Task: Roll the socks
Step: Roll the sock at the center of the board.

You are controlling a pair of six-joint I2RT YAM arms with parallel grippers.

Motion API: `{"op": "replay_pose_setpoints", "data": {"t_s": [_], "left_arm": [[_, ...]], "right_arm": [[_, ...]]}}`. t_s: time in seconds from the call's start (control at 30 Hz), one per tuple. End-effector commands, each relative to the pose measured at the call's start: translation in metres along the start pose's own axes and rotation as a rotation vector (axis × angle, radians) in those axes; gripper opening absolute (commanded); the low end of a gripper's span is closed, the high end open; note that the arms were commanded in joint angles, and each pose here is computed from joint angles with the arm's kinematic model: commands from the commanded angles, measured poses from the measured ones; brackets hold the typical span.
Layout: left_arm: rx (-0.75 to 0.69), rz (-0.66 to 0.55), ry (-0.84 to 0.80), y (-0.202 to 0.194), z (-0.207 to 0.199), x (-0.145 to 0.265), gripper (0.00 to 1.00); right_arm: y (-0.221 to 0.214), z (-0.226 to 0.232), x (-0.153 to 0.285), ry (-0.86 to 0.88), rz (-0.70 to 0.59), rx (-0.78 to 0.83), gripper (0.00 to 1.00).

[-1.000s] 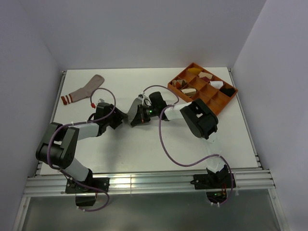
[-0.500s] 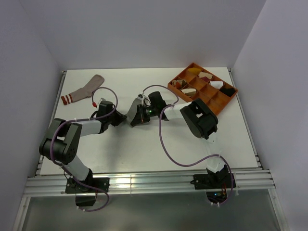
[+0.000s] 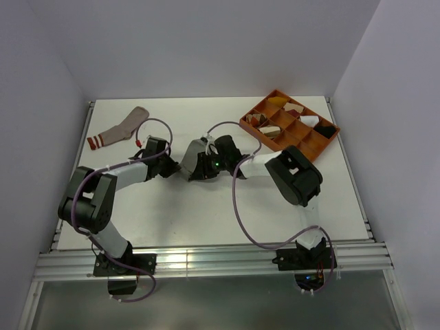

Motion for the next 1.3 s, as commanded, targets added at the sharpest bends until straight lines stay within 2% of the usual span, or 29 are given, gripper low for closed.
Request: {"op": "replay_pose_setpoints", "data": {"t_s": [0.0,0.03,0.13,0.3,0.5,0.83,0.97,1.27], "left_arm": [[-0.115,0.110,0.263,-0.023,0.060,0.001,0.00],[-0.132,0.124,0.269,-0.025,0.061,-0.001,0.00],[-0.163,0.158,0.283,-0.026,0.061,-0.001,0.00],[-0.203,0.185,0.297,-0.025,0.059,0.000,0.00],[-0.241,0.184,0.288,-0.023,0.050,0.004,0.00],[-0.275,0.191,0.249,-0.028,0.034,0.004,0.00],[-0.285,0.190,0.243,-0.029,0.031,0.004,0.00],[-0.305,0.206,0.233,-0.036,0.028,0.001,0.00]], "right_arm": [[0.027,0.006,0.028,-0.134,-0.149,0.204,0.41],[0.027,0.008,0.032,-0.143,-0.165,0.241,0.46],[0.036,0.017,0.039,-0.213,-0.240,0.385,0.53],[0.030,0.034,0.033,-0.276,-0.287,0.616,0.55],[0.021,0.050,0.015,-0.314,-0.319,0.752,0.55],[0.008,0.061,-0.013,-0.403,-0.335,0.858,0.57],[0.008,0.048,-0.020,-0.478,-0.340,0.875,0.57],[0.006,0.044,-0.028,-0.528,-0.340,0.935,0.56]]}}
Point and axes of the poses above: each gripper's point midway between its finger pads, its own x axis back along the fingers, its own z axis along the line the jaws close on, y = z × x, the point moved 2 cm from there along x, back along the fingers, and after that the axes turned 8 degrees about -x, right-handed, at the moved point
